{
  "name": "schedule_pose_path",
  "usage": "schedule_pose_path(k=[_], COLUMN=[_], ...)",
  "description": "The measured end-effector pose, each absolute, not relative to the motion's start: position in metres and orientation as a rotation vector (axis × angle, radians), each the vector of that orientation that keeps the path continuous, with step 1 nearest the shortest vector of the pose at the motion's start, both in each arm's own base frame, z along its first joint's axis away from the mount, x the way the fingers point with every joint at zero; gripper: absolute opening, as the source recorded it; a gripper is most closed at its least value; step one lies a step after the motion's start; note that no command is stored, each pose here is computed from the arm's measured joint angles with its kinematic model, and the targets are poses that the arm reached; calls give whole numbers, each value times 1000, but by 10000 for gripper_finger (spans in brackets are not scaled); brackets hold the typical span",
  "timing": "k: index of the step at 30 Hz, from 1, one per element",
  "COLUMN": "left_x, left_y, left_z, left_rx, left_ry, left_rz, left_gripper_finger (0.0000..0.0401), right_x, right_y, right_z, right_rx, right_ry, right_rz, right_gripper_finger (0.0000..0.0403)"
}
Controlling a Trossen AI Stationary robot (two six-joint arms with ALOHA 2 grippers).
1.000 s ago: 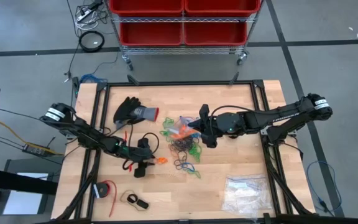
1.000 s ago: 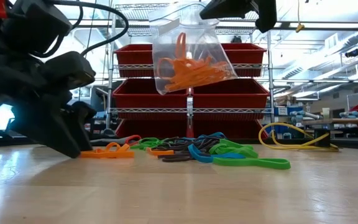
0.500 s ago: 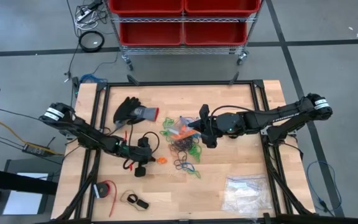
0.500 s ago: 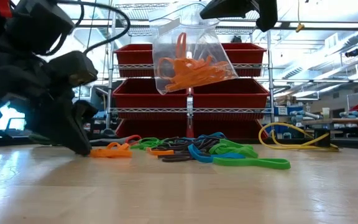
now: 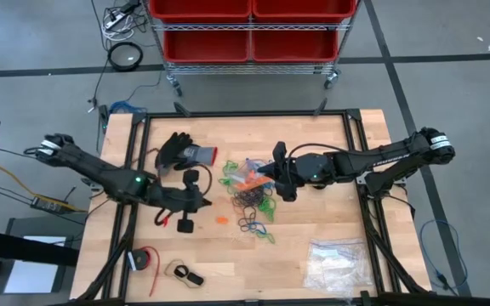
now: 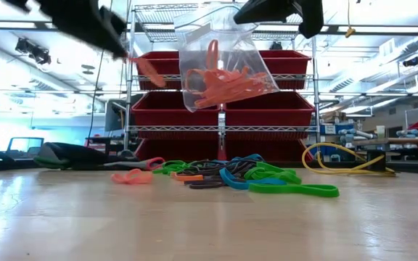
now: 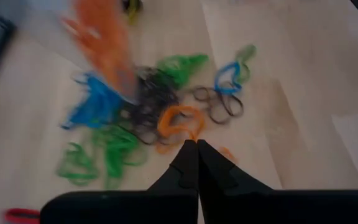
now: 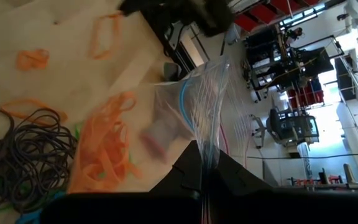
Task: Sort rubber bands
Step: Put the orange rubber band into the transparent zip bag
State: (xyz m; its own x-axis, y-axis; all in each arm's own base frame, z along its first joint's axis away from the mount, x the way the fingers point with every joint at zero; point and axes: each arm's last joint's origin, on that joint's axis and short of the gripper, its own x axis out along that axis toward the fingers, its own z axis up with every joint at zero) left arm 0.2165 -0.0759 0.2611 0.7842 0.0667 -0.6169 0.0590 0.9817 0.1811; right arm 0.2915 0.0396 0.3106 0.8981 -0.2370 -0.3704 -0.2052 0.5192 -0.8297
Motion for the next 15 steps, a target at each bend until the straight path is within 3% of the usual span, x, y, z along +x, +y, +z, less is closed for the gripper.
schedule_pose_path(k=[15], left_x=[241], left_y=[-50], left_z=[359], left_rx=[387], left_ry=[371], left_rz=[242], left_gripper_finger=[1], right_x=[291], right_y=[40], right_z=[310], right_rx=[-1019], right_ry=[480], right_rz=[-20], right_gripper_finger=[0])
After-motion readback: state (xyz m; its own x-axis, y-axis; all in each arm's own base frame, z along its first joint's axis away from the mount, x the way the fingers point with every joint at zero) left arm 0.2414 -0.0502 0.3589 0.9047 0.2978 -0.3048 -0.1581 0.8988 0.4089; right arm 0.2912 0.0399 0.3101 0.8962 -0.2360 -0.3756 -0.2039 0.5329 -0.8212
